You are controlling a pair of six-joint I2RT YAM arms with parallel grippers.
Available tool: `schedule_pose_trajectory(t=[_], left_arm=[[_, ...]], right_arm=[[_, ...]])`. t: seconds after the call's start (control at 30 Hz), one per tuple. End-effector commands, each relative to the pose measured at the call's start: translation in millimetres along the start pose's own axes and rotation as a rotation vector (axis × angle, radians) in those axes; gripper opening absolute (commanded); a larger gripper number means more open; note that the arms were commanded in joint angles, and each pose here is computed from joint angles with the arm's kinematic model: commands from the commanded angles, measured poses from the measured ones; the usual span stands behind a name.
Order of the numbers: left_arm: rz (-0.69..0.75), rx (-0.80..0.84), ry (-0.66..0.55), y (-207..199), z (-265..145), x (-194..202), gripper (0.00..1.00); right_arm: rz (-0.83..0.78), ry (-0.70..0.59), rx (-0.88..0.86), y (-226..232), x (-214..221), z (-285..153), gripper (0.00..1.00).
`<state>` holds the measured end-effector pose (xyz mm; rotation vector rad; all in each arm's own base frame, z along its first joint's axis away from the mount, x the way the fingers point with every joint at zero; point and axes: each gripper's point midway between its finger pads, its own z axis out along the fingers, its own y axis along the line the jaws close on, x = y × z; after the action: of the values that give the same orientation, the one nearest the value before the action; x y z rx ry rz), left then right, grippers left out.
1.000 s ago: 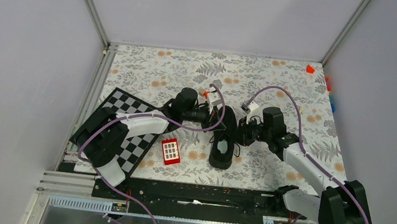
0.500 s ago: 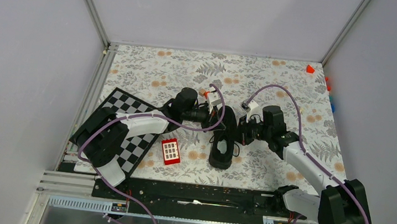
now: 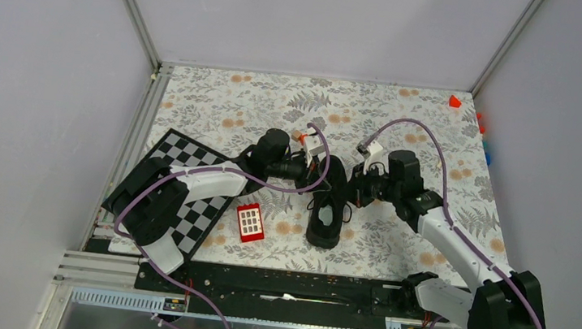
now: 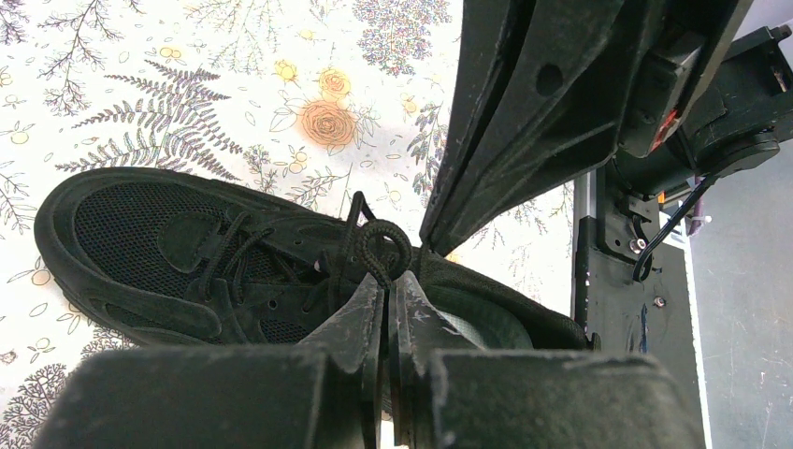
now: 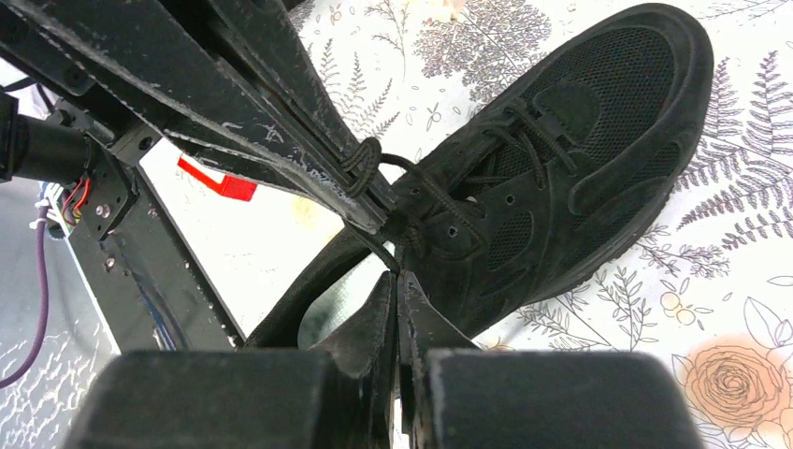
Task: Tie the shoes
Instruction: Cross the shoelace with the shoelace.
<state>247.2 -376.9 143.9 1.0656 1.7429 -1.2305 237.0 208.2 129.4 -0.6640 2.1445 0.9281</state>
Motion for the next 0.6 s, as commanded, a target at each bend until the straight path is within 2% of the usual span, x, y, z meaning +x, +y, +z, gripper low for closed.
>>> schedule_pose_trajectory(t=[0.0,0.27,0.57], left_arm=[[0.072,0.035,-0.061,-8,-2,-30,0.00],[0.071,0.041,-0.059,-8,-1,-29,0.00],[0.068,0.041,-0.059,-7,0,-30,0.00]], right_arm=[[-0.043,-0.064,0.055,-6,-27,-5,0.00],[-0.036,-0.064,0.091,-16,-40,1,0.00],[0.008,-0.029,0.030,-10,-36,10,0.00]])
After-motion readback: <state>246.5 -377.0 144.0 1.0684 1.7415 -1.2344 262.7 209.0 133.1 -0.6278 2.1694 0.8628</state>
